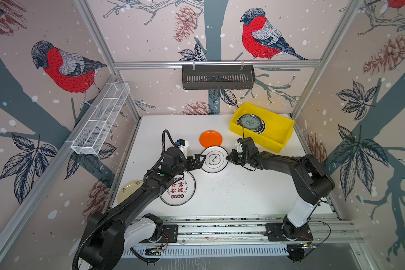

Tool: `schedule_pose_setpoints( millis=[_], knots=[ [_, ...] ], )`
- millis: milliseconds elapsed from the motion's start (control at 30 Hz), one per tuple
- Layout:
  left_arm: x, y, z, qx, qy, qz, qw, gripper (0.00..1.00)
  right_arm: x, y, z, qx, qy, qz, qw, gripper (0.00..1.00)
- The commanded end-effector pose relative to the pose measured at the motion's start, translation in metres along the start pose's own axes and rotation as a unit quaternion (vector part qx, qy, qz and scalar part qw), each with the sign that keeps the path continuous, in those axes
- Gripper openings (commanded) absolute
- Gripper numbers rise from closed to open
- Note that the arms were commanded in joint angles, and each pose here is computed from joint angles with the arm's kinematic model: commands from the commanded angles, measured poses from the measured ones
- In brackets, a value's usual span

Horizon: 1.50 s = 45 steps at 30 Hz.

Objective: Place the plates into the plastic bin on the countertop
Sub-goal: Pick up the plate from the center of the table, then place the plate in the plastic bin.

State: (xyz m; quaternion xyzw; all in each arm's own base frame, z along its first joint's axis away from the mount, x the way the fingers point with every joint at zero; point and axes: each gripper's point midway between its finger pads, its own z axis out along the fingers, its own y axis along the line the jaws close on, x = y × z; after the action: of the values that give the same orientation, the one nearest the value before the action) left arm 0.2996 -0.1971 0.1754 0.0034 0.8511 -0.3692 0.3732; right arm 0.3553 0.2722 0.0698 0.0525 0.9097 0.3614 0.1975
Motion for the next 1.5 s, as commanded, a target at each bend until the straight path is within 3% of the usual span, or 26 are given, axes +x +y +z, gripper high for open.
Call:
schedule_pose_setpoints(
  millis=[0,200,767,1000,1467],
  knots=[
    [-0.009,-0.005,-0.004,0.004,-0.017,-0.004,1.0,0.98,-0.01,0.012,-0.013,-0.012,-0.013,-0.011,1.0,0.0],
    [-0.01,-0.001,-0.002,-0.001,-0.022,-0.005,1.0,0.98,-0.022,0.02,-0.042,-0.015,-0.047,-0.013,0.999,0.0],
    [-0.003,0.001,0.023,0.014,0.007,-0.006,1.0,0.98,-0.07,-0.006,-0.111,0.026,-0.157,0.007,0.987,0.0],
    [-0.003,-0.004,0.031,0.029,0.023,-0.005,0.999,0.98,-0.103,-0.011,-0.139,0.009,-0.211,0.019,0.977,0.0],
    [-0.014,-0.016,0.017,0.041,-0.004,0.002,0.999,0.98,-0.183,-0.042,-0.184,-0.024,-0.292,0.062,0.954,0.0]
  ],
)
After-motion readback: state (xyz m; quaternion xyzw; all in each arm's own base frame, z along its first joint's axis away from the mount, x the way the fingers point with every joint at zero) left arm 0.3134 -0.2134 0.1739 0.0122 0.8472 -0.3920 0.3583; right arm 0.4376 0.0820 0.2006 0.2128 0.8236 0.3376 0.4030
